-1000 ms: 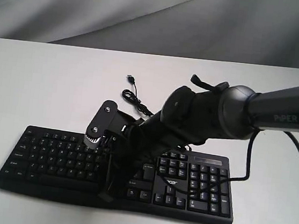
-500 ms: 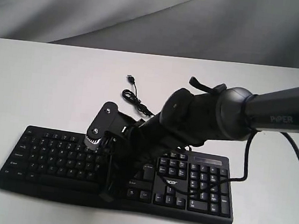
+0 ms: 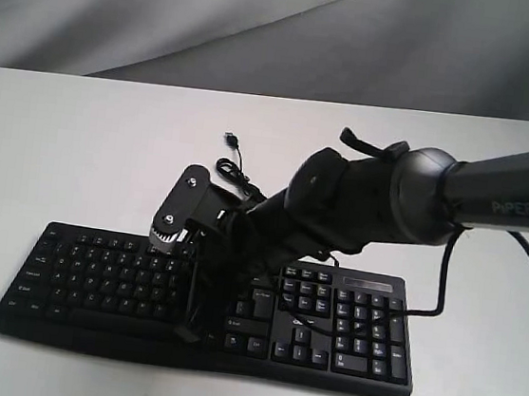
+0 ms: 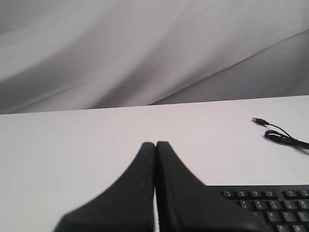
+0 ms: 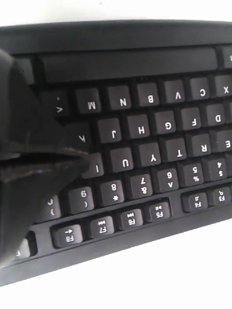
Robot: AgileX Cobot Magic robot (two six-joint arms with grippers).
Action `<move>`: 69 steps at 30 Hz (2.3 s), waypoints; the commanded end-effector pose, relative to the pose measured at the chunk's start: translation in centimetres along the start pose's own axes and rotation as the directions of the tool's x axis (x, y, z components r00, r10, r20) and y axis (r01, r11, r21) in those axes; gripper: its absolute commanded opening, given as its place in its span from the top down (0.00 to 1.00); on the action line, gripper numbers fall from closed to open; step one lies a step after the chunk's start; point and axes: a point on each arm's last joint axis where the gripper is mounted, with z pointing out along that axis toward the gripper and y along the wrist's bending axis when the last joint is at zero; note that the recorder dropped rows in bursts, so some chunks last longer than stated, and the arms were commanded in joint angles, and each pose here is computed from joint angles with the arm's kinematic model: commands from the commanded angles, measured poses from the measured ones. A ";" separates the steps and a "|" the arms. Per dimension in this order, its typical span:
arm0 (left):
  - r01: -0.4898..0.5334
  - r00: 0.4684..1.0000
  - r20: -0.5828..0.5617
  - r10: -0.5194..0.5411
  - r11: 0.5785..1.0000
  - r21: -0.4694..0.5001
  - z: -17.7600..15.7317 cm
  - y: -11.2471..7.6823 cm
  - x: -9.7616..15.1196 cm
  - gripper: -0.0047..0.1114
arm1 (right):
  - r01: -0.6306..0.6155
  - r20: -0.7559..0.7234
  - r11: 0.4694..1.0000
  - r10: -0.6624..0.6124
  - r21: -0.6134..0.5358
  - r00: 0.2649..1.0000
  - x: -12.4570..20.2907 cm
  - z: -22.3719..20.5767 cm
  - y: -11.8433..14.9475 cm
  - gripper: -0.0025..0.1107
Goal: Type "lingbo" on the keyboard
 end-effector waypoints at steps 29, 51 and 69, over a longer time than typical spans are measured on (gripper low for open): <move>0.001 1.000 -0.005 -0.001 1.000 0.006 0.1 0.0 0.1 0.96 | -0.007 0.031 1.000 0.006 0.018 0.999 -1.2 1.6 -0.9 0.98; 0.001 1.000 -0.005 -0.001 1.000 0.006 0.1 0.0 0.1 0.96 | -0.024 0.029 1.000 0.023 0.020 0.999 -1.0 1.9 -0.9 0.98; 0.001 1.000 -0.005 -0.001 1.000 0.006 0.1 0.0 0.1 0.96 | -0.011 0.047 1.000 0.012 -0.020 0.999 -1.9 1.5 0.3 0.98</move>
